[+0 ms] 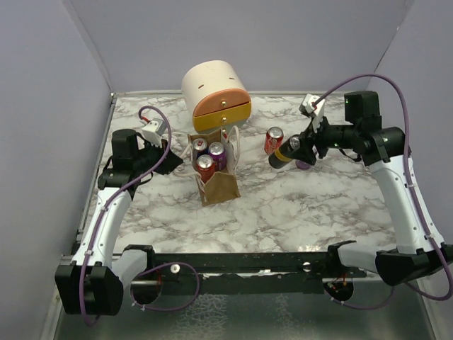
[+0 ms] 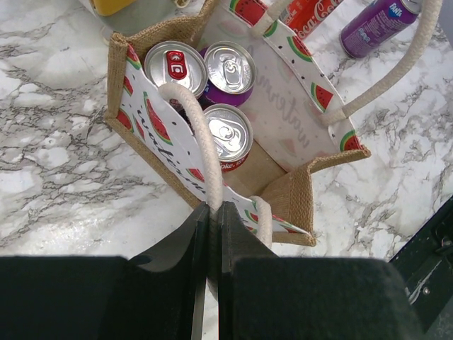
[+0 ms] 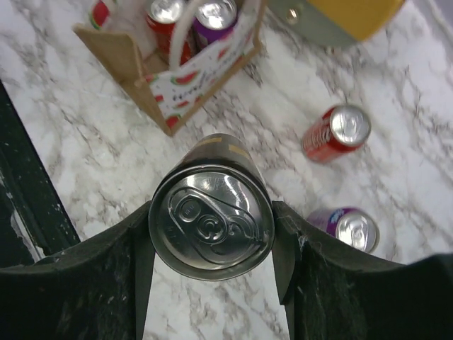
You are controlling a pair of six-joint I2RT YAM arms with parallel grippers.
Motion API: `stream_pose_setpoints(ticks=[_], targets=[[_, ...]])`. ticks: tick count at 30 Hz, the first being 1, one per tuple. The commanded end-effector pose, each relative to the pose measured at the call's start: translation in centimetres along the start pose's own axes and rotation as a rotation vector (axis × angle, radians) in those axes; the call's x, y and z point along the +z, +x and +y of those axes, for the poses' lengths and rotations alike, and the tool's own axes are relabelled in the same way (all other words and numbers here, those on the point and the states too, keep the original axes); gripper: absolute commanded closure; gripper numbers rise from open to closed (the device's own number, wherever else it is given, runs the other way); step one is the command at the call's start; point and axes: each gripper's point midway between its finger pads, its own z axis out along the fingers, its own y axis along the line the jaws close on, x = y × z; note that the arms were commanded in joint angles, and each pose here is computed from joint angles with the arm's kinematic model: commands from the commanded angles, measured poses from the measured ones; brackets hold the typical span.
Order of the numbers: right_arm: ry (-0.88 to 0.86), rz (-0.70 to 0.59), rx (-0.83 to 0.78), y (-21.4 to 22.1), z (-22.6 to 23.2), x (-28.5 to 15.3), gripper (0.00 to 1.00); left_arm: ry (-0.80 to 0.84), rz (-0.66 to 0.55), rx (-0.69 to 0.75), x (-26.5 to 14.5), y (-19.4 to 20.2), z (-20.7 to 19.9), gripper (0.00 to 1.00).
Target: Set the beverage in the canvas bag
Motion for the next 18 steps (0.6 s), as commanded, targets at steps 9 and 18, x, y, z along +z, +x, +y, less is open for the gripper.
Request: stream_pose_setpoints(ticks=[9, 18], targets=[[-0.337, -0.29, -0.282, -13.3, 9.3, 1.2, 0.73, 0.039, -0.005, -0.004, 0.4, -0.9, -0.6, 1.0], [-0.326, -0.246, -0.377, -16.6, 10.8, 8.1, 0.75, 0.067, -0.008, -0.004, 0.3, -0.9, -1.2, 1.0]])
